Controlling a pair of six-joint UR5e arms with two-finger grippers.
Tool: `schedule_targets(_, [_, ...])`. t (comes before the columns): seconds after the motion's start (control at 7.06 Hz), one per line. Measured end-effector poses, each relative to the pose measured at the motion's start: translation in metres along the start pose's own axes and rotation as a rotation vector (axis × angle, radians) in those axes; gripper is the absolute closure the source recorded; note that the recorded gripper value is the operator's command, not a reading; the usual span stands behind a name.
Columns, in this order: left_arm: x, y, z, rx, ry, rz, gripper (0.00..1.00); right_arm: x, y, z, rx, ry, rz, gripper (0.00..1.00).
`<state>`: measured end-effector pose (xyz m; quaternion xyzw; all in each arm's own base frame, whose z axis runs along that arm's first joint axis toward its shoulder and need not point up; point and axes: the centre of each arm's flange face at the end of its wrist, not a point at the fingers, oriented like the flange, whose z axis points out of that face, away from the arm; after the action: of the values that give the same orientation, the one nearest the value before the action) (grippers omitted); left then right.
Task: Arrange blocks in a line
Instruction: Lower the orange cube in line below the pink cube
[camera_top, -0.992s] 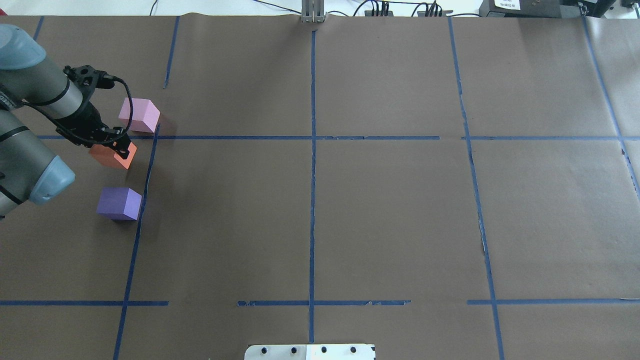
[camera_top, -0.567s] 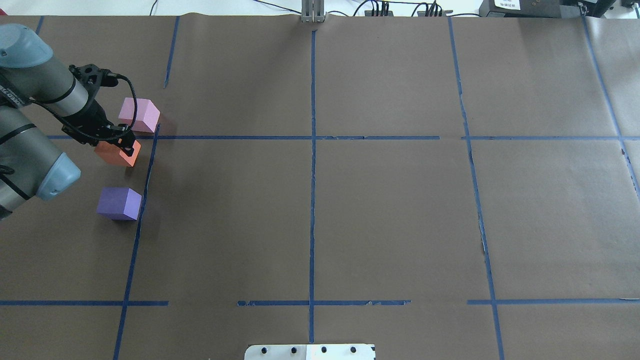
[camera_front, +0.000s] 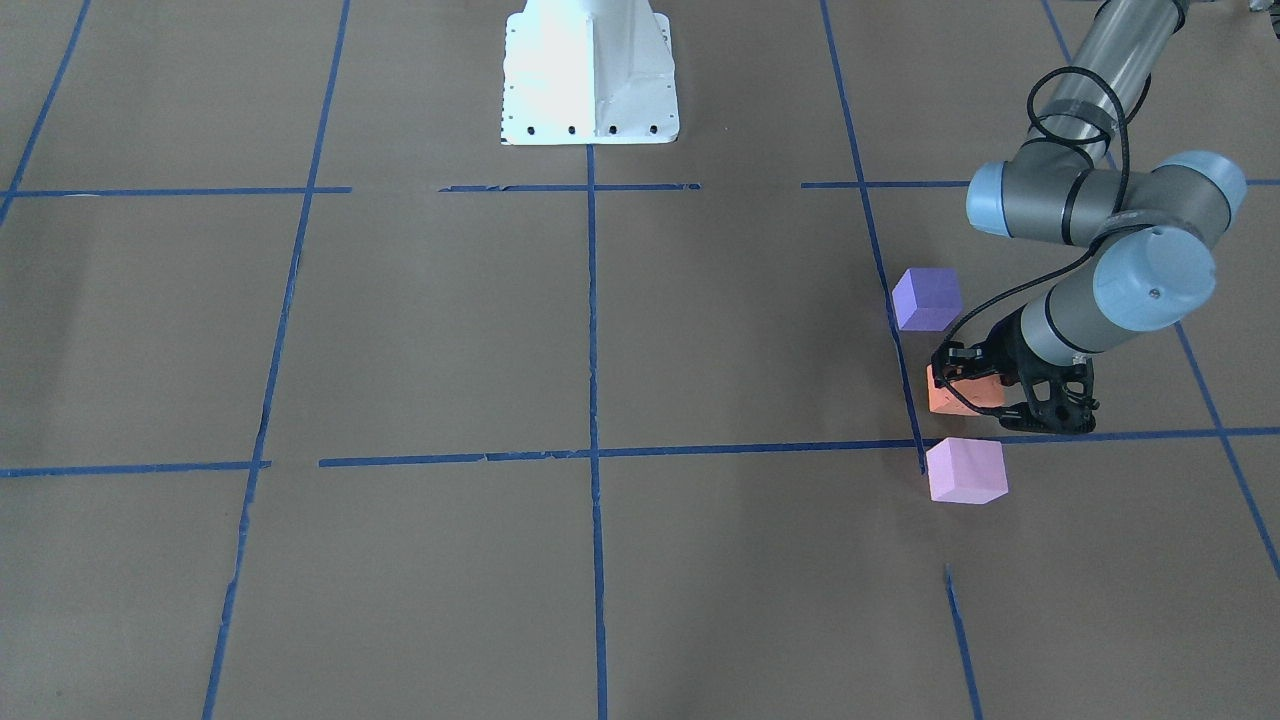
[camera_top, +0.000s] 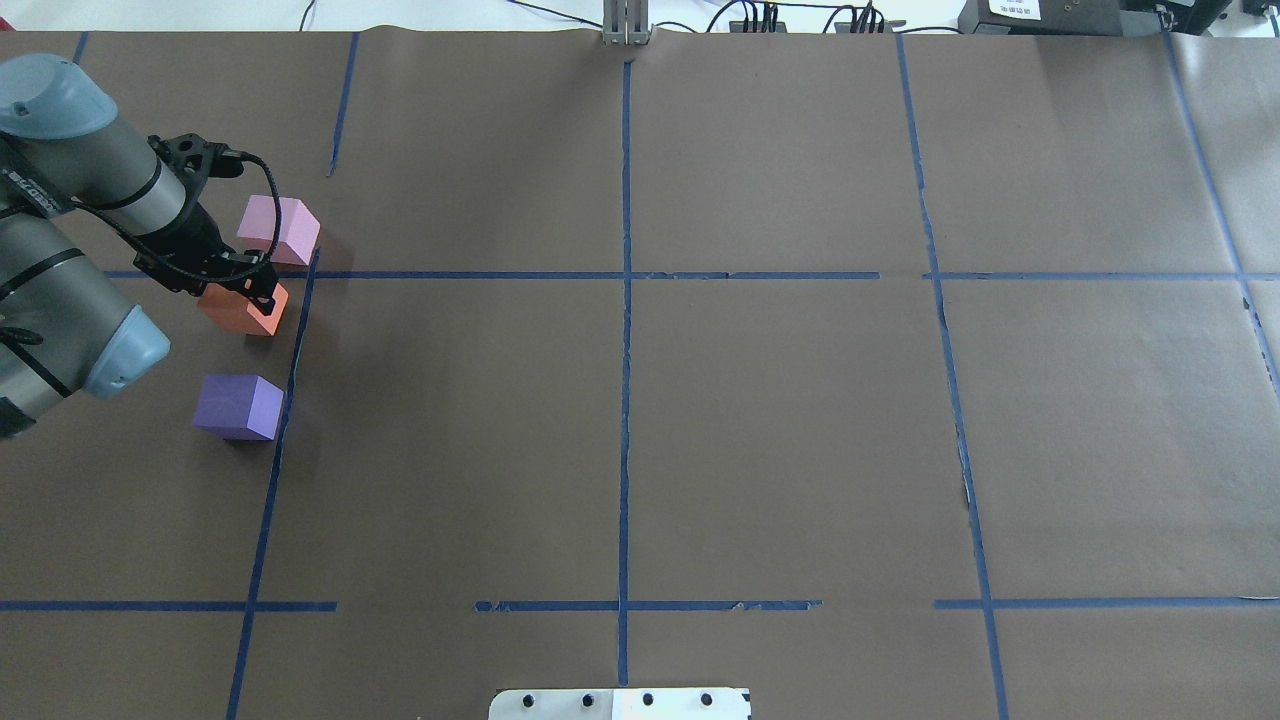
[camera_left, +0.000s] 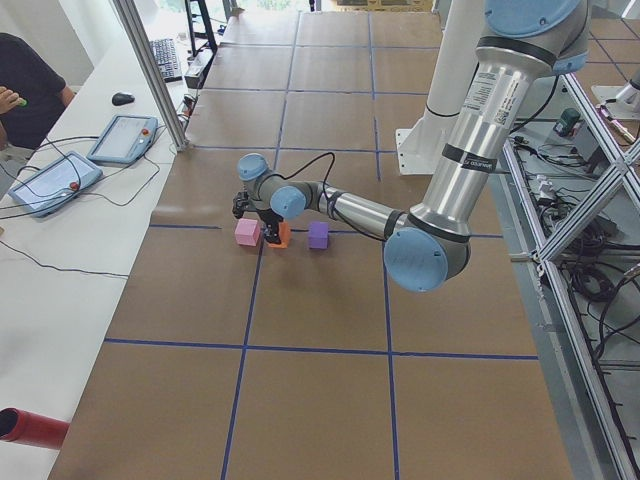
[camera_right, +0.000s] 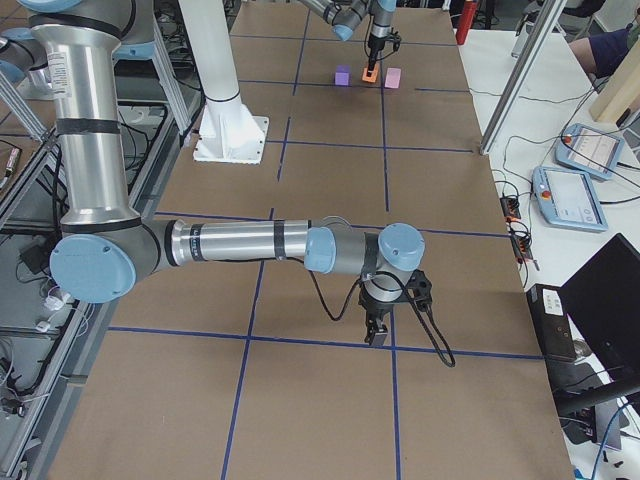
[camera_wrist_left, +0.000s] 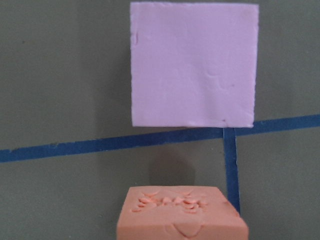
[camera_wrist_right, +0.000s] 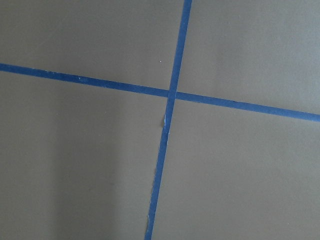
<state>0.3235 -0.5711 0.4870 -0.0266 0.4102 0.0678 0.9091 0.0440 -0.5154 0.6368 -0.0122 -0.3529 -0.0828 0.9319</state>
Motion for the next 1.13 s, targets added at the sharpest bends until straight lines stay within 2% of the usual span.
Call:
schedule_targets(0.28, [0.001, -0.001, 0.003, 0.001, 0.006, -0.004, 0.83, 0.0, 0.0, 0.0, 0.0, 0.0, 0.0, 0.0])
schedule_targets(0.71, [0.002, 0.0, 0.008, -0.002, 0.009, -0.001, 0.76, 0.0, 0.0, 0.0, 0.0, 0.0, 0.0, 0.0])
schedule_targets(0.85, [0.003, 0.001, 0.01, -0.004, 0.01, 0.001, 0.71, 0.0, 0.0, 0.0, 0.0, 0.0, 0.0, 0.0])
schedule_targets(1.13, [0.005, 0.002, 0.013, -0.007, 0.01, 0.004, 0.47, 0.0, 0.0, 0.0, 0.0, 0.0, 0.0, 0.0])
